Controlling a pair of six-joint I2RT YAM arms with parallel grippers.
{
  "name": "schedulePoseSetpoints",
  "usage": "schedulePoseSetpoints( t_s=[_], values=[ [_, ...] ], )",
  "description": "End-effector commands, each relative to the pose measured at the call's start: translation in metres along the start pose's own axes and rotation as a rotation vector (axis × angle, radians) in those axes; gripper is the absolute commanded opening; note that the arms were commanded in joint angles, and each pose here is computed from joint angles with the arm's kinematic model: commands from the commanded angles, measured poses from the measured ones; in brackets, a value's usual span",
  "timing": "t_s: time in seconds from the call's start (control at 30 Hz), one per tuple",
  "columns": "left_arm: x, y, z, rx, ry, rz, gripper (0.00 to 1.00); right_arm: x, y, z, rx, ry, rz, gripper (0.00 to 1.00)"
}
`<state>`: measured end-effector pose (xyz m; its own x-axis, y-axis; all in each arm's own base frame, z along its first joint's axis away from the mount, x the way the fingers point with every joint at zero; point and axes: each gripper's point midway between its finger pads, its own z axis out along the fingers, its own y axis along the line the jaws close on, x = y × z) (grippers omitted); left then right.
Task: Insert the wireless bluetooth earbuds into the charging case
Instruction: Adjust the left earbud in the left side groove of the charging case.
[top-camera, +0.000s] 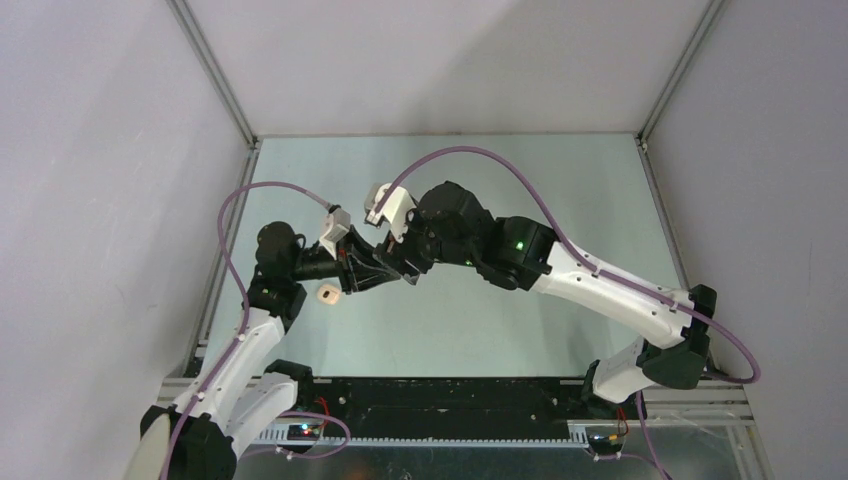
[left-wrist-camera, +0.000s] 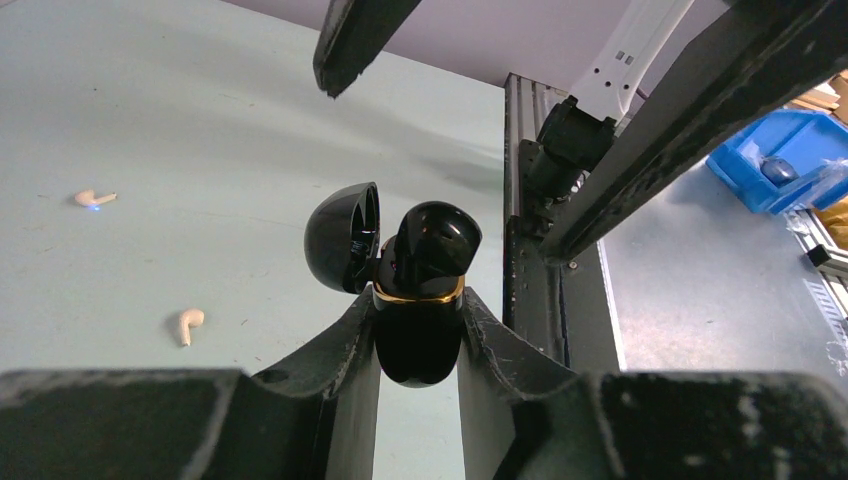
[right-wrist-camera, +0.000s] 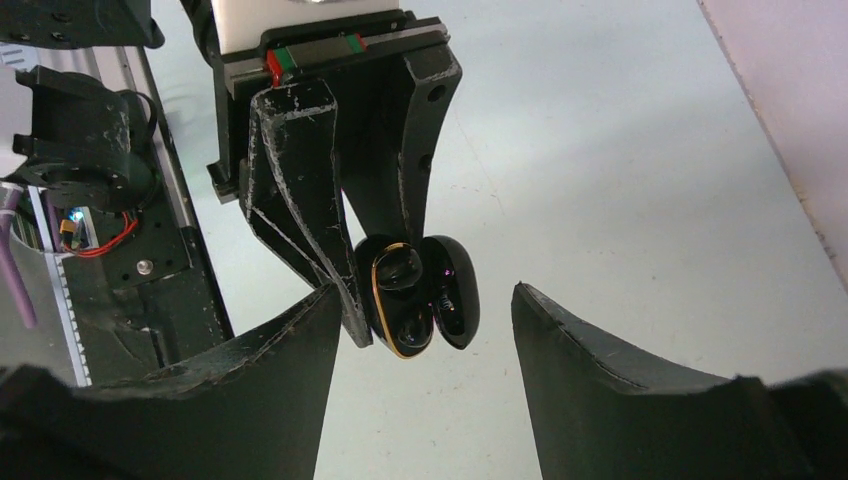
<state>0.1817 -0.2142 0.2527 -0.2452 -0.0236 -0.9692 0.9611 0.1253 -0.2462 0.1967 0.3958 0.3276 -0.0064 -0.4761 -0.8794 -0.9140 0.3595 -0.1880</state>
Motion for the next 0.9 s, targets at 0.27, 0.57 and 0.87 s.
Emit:
schedulePoseSetpoints(
  t_s=[0.27, 0.57, 0.87],
  values=[
    [-0.021, -0.005, -0.001, 0.015, -0.023, 0.086, 0.00, -0.025, -0.019, 0.001, 0.063, -0.064, 0.069, 0.70],
    [-0.021, -0.006, -0.001, 0.017, -0.023, 0.085, 0.00, -0.024, -0.019, 0.003, 0.073, -0.058, 0.070, 0.71],
    [-0.022, -0.006, -0.001, 0.018, -0.023, 0.087, 0.00, -0.020, -0.029, -0.001, 0.106, -0.055, 0.064, 0.71]
  ],
)
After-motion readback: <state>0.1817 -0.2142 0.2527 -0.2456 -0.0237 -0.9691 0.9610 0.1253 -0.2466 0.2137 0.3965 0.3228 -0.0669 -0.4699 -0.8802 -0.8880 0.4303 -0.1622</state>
